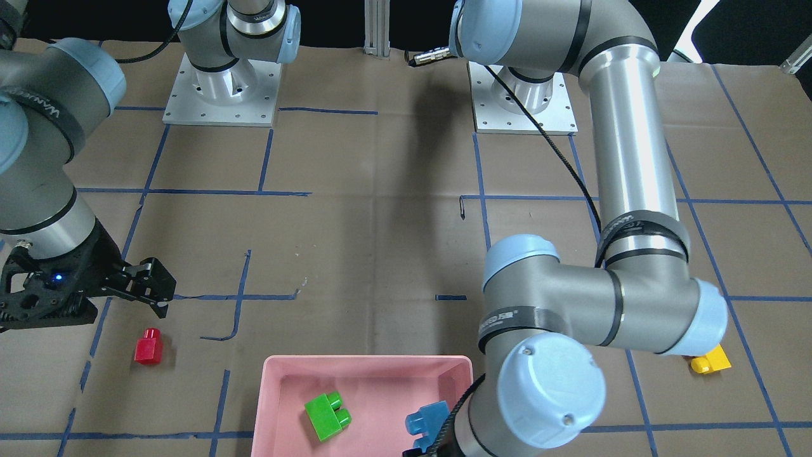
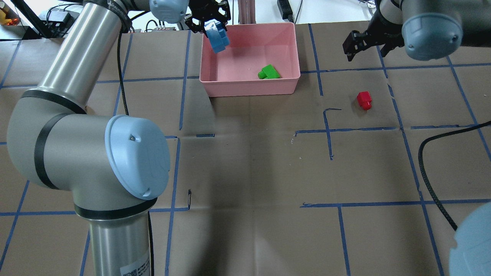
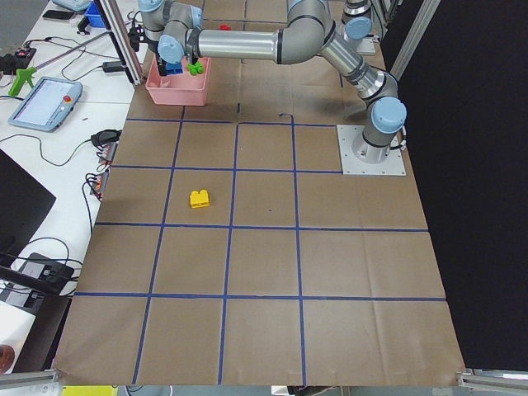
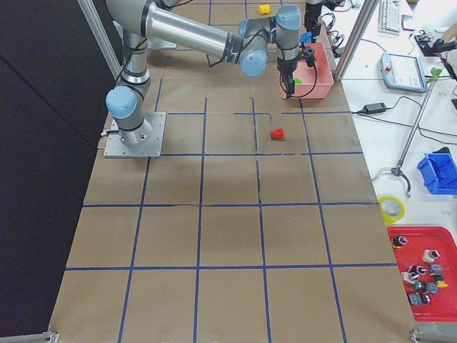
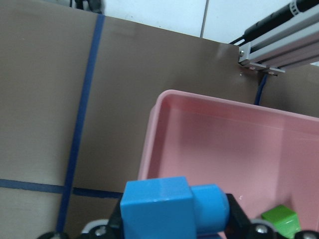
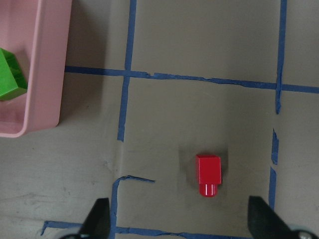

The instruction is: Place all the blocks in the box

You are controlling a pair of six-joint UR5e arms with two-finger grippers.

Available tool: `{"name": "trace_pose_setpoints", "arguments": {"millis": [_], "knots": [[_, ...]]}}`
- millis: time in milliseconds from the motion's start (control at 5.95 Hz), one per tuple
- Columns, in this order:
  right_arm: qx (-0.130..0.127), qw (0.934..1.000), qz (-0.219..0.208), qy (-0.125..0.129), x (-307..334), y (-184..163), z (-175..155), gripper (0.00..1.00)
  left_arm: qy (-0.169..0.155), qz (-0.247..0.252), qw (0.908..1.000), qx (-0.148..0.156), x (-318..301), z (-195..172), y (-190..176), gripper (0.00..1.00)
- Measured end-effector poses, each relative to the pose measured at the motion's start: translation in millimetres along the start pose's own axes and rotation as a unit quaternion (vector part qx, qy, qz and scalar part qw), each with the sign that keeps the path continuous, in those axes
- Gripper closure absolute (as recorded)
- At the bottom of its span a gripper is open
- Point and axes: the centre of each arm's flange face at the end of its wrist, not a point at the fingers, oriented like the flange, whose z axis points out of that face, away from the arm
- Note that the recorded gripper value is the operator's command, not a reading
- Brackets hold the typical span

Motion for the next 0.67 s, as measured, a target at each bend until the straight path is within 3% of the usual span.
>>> {"name": "trace_pose_setpoints", "arguments": {"millis": [168,336,672], "knots": [[0.006,0.9999,-0.008,-0.005,12,9,22,0.04,0.000,0.000,1.0000,-0.002,16,18,9,0.01],[0.002,0.9999,-0.008,-0.009,20,16,49,0.05,-0.004,0.000,1.0000,-0.002,21,25,13,0.00],[0.019,0.9998,0.000,-0.004,36,18,91,0.07,-0.020,0.000,0.9997,0.016,13,7,7,0.00]]}}
